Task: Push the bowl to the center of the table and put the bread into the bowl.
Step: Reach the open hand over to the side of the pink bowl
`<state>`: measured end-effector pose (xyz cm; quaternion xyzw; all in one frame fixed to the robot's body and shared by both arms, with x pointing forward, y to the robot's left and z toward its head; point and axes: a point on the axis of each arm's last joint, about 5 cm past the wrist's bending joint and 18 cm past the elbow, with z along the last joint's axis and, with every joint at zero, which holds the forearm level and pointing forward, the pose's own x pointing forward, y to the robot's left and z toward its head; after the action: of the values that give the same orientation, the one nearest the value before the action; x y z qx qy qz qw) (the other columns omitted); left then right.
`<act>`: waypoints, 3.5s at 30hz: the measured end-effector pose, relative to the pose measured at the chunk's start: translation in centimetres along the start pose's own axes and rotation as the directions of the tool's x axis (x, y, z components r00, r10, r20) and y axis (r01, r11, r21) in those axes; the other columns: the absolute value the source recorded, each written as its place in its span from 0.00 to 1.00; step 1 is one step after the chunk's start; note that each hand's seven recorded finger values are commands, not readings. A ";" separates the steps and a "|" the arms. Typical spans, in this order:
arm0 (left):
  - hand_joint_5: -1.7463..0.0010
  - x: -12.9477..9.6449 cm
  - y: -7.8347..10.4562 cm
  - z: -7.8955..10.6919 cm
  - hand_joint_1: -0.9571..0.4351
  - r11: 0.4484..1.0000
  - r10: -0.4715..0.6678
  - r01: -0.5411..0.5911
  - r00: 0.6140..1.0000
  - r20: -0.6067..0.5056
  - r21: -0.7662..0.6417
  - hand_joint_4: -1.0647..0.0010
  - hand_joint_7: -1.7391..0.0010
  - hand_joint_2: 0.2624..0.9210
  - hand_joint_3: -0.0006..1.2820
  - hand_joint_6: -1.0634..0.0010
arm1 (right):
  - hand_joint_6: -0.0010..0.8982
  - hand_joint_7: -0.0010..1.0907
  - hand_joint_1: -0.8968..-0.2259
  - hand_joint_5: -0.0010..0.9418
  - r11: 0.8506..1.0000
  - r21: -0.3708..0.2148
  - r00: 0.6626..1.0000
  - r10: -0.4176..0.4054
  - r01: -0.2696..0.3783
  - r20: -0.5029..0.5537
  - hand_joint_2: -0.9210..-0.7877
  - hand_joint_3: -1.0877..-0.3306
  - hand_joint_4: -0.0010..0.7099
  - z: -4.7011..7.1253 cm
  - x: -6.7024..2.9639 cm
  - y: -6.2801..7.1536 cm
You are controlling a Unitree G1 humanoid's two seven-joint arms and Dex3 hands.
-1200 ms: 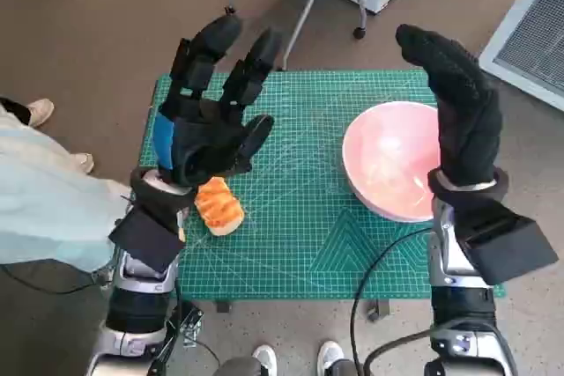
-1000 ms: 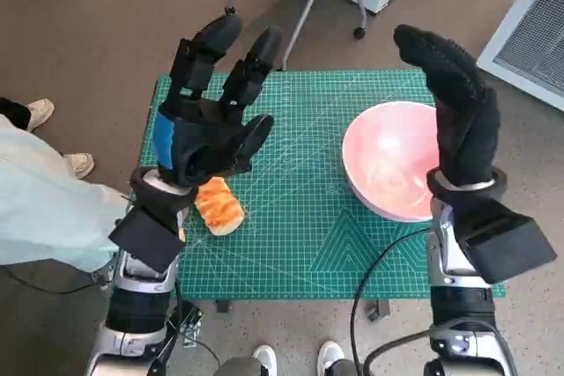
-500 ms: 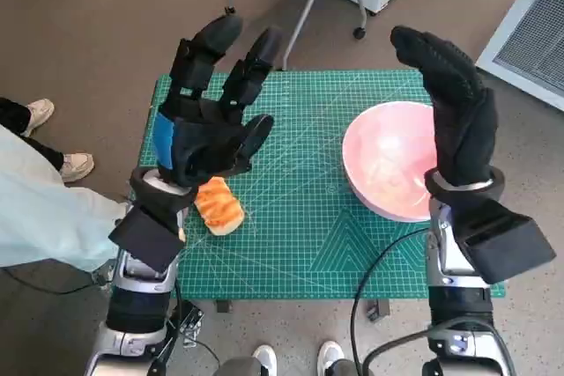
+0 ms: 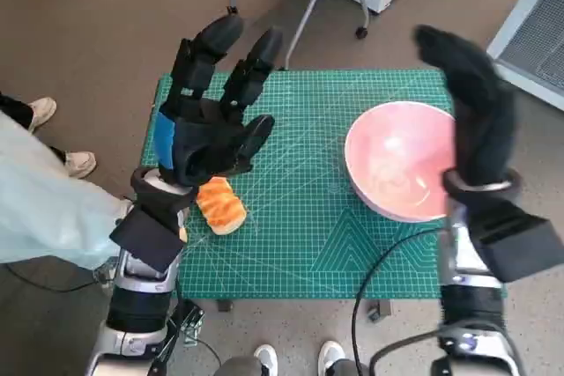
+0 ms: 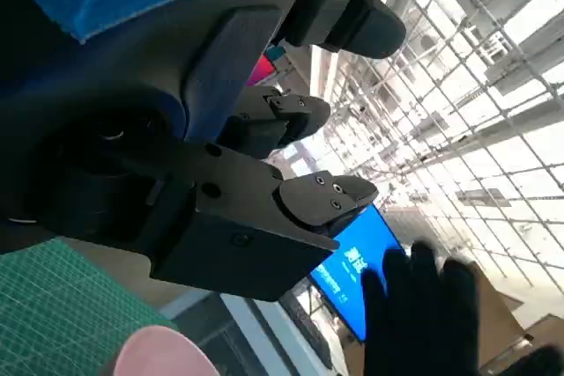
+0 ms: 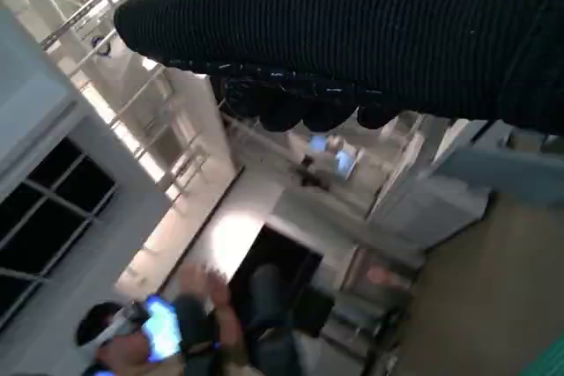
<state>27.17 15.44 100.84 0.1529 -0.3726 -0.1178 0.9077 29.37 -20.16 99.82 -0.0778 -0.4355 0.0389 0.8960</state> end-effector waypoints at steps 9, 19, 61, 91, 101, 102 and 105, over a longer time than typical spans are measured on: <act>1.00 -0.2 0.0 -0.1 0.68 1.000 0.007 -0.007 1.000 -0.001 0.005 0.72 0.55 0.76 0.50 1.00 | 0.02 0.69 0.49 0.00 0.977 -0.129 0.978 -0.180 0.167 -0.100 0.00 0.43 0.48 -1.5 -2.07 -3.2; 0.99 -0.2 0.0 -0.3 0.68 1.000 0.009 -0.009 1.000 -0.002 0.010 0.72 0.54 0.76 0.49 1.00 | 0.00 0.75 0.54 0.00 0.936 -0.217 0.901 -0.331 0.276 -0.279 0.00 0.37 0.47 -3.4 -4.85 -4.9; 0.99 -1.4 0.7 -0.3 0.64 0.997 0.026 -0.023 0.999 -0.044 0.073 0.71 0.58 0.83 0.41 0.97 | 0.08 0.58 0.57 0.01 0.869 0.070 0.556 -0.248 0.489 -0.793 0.00 0.28 0.38 -7.6 -7.47 1.6; 1.00 -3.2 2.4 0.1 0.62 0.990 0.073 -0.063 0.994 -0.078 0.125 0.71 0.67 0.99 0.25 0.90 | 0.01 0.75 0.56 0.02 0.808 0.284 0.605 -0.109 0.516 -0.788 0.00 0.33 0.42 -7.3 -3.20 6.6; 1.00 -3.9 2.7 0.4 0.61 0.987 0.083 -0.070 0.993 -0.089 0.144 0.71 0.68 1.00 0.24 0.90 | 0.00 0.69 0.60 0.01 0.810 0.301 0.609 -0.085 0.503 -0.789 0.00 0.30 0.39 -7.2 -2.29 6.9; 1.00 -4.0 2.8 0.4 0.61 0.986 0.084 -0.070 0.992 -0.090 0.148 0.71 0.68 1.00 0.24 0.90 | 0.00 0.69 0.61 0.01 0.814 0.298 0.611 -0.086 0.498 -0.787 0.00 0.29 0.37 -7.2 -2.22 6.8; 1.00 -4.2 3.4 0.5 0.61 0.983 0.083 -0.065 0.992 -0.097 0.174 0.71 0.68 1.00 0.24 0.90 | 0.01 0.69 0.62 0.00 0.830 0.278 0.615 -0.096 0.484 -0.783 0.00 0.28 0.34 -7.2 -1.98 6.3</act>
<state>24.26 19.85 99.68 0.2220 -0.3393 -0.0436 0.9131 33.77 -14.96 92.82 0.2040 -0.0175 -0.0438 0.9778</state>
